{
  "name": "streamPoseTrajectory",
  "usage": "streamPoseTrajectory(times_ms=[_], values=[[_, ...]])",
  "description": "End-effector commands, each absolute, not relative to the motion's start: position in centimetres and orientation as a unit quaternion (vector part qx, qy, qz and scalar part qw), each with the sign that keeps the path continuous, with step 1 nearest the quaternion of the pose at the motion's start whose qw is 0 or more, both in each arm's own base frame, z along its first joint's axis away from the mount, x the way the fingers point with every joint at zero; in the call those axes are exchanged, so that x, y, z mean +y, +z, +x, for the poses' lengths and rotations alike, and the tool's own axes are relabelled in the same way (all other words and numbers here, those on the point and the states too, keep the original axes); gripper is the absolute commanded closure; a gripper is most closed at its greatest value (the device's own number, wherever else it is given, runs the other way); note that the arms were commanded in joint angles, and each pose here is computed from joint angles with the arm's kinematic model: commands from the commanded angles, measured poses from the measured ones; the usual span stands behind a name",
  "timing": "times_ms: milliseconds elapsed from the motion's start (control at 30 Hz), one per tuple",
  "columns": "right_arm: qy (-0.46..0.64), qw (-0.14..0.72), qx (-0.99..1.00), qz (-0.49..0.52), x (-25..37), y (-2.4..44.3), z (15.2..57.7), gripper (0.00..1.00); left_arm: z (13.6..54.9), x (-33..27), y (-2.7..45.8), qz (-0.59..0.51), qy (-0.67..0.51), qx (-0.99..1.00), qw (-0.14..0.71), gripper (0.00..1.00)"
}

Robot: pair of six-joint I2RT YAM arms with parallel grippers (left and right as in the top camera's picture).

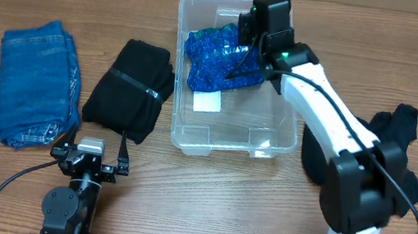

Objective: Pack container
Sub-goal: 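Open the right gripper to release the bundle and withdraw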

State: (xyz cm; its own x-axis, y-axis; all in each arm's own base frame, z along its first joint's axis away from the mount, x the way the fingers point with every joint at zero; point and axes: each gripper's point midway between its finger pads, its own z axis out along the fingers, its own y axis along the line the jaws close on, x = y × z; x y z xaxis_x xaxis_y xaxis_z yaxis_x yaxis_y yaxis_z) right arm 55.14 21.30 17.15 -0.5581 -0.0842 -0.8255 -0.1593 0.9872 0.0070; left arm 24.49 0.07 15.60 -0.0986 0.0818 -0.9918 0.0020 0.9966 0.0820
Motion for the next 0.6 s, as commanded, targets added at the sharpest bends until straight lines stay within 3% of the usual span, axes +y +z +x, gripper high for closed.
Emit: streamPoseTrajectory(times_ms=[0,167,267,400,500,567], values=[[0.042,0.442,0.893,-0.069,21.9,13.3,55.9,0.96,24.5,0.1,15.6,0.032,0.032,0.739,0.672,0.00],[0.054,0.380,0.919,-0.091,22.7,7.3,55.0,0.96,24.5,0.1,15.6,0.032,0.032,0.739,0.672,0.00],[0.046,0.358,0.928,-0.094,22.3,6.6,54.1,0.96,24.5,0.1,15.6,0.032,0.032,0.739,0.672,0.00],[0.054,0.386,0.916,-0.092,22.3,10.8,54.1,0.94,24.5,0.1,15.6,0.032,0.032,0.739,0.672,0.00],[0.054,0.438,0.894,-0.077,21.5,17.5,54.0,0.80,24.5,0.1,15.6,0.032,0.032,0.739,0.672,0.00],[0.044,0.459,0.885,-0.065,20.2,21.6,52.8,0.78,24.5,0.1,15.6,0.032,0.032,0.739,0.672,0.00]])
